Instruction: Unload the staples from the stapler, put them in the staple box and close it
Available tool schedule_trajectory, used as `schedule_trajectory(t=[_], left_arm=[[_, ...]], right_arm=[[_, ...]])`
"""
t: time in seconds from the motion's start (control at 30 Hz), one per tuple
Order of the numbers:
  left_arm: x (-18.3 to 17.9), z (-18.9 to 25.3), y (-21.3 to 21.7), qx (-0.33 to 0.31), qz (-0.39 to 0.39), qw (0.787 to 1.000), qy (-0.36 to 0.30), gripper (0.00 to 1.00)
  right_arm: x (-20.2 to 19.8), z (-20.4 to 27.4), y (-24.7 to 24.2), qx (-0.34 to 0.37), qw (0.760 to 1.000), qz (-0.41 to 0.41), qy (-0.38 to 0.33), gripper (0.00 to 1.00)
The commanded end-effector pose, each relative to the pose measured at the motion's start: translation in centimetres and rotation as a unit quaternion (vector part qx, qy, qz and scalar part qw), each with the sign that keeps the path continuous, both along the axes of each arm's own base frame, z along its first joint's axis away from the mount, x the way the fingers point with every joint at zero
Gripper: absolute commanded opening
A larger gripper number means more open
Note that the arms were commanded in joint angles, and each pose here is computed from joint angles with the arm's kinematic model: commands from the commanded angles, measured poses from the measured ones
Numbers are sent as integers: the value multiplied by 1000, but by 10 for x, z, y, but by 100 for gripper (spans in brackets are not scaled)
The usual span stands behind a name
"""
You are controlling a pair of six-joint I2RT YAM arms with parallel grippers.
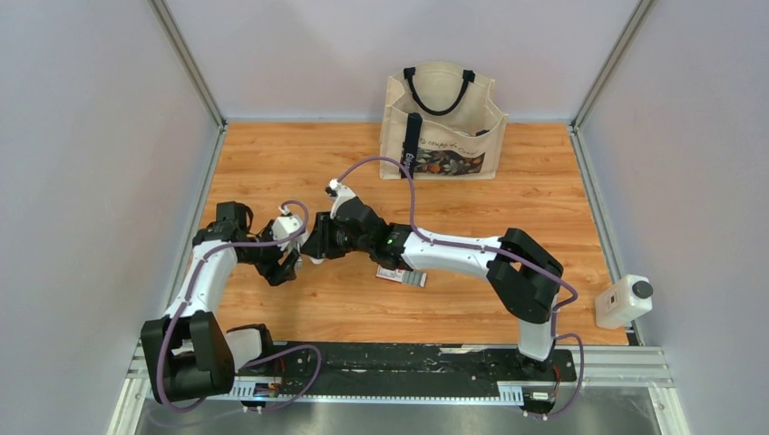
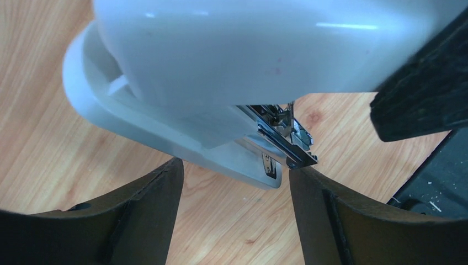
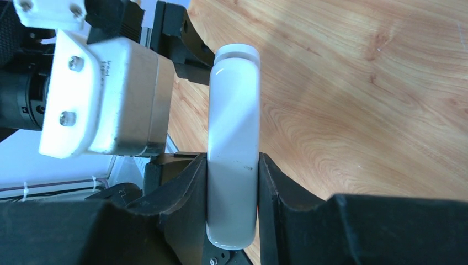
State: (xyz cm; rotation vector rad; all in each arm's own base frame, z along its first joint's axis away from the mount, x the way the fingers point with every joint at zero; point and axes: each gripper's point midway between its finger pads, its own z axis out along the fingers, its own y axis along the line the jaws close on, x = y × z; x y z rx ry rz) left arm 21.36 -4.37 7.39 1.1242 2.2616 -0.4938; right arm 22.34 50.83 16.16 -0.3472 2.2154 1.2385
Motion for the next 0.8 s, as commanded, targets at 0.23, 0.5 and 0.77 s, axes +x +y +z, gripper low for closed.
schedule_trajectory(t=[0.23,0.5,0.77], left_arm=[[17,8,2,17,-13,997,-74,57],[37,15,13,38,29,990,-130,37],[59,24,32,81,66,975,-197,28]], right_arm=[[-13,45,7,74,997,22,-3,3],[-34,23,0,34,998,46,11,2],[-67,-12,-10,-26,997,73,-16,1]])
